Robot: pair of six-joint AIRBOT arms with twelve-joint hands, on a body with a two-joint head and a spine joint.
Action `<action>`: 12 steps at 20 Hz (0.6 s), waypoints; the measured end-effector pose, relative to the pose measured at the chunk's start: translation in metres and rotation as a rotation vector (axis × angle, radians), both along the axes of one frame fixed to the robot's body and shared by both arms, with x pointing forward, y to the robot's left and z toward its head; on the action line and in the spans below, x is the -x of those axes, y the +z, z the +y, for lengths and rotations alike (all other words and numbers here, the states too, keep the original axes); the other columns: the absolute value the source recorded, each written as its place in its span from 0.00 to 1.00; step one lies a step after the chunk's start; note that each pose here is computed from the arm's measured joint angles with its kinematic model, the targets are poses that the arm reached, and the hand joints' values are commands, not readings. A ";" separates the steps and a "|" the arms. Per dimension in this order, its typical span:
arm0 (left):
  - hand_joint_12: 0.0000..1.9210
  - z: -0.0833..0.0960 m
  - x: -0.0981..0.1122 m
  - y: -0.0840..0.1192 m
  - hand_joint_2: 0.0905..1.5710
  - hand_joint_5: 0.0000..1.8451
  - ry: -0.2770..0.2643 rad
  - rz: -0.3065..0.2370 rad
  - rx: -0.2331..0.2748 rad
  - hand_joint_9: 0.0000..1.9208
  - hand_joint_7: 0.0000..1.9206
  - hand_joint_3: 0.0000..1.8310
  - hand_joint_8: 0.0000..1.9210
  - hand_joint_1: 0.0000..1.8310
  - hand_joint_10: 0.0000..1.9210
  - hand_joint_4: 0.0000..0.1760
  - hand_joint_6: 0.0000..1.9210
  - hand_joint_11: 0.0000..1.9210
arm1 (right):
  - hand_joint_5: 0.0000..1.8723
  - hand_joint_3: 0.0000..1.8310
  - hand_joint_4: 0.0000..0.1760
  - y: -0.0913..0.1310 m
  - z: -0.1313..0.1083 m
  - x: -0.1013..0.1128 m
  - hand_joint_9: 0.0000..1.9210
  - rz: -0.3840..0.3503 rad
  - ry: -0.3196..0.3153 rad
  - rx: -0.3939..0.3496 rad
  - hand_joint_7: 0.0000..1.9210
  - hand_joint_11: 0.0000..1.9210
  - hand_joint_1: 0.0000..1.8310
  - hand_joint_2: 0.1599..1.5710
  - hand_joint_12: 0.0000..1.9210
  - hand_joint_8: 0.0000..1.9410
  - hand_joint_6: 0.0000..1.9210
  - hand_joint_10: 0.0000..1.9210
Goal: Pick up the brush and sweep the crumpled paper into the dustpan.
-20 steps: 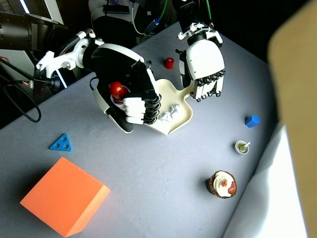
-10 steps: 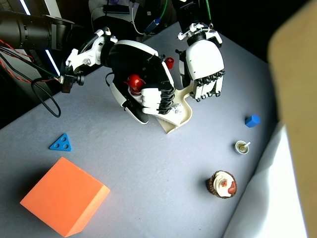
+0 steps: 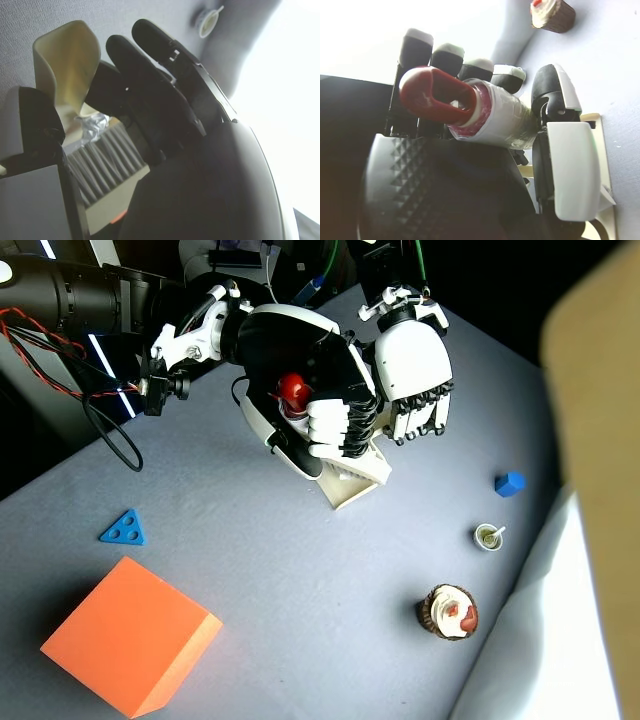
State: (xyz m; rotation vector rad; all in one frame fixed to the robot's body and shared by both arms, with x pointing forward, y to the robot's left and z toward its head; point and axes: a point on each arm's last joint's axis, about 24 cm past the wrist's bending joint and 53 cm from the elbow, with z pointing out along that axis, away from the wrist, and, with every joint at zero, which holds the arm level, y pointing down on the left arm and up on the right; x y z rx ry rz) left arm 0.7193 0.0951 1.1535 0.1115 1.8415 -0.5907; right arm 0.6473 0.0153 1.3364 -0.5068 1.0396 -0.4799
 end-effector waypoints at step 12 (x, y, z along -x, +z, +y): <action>0.44 -0.001 0.001 0.000 0.66 0.59 -0.001 0.003 0.005 0.56 0.55 0.00 0.36 0.69 0.00 0.00 0.49 0.34 | 0.46 0.00 0.00 0.010 0.014 0.001 0.43 -0.021 0.021 -0.010 0.47 0.42 0.33 0.92 1.00 1.00 1.00 1.00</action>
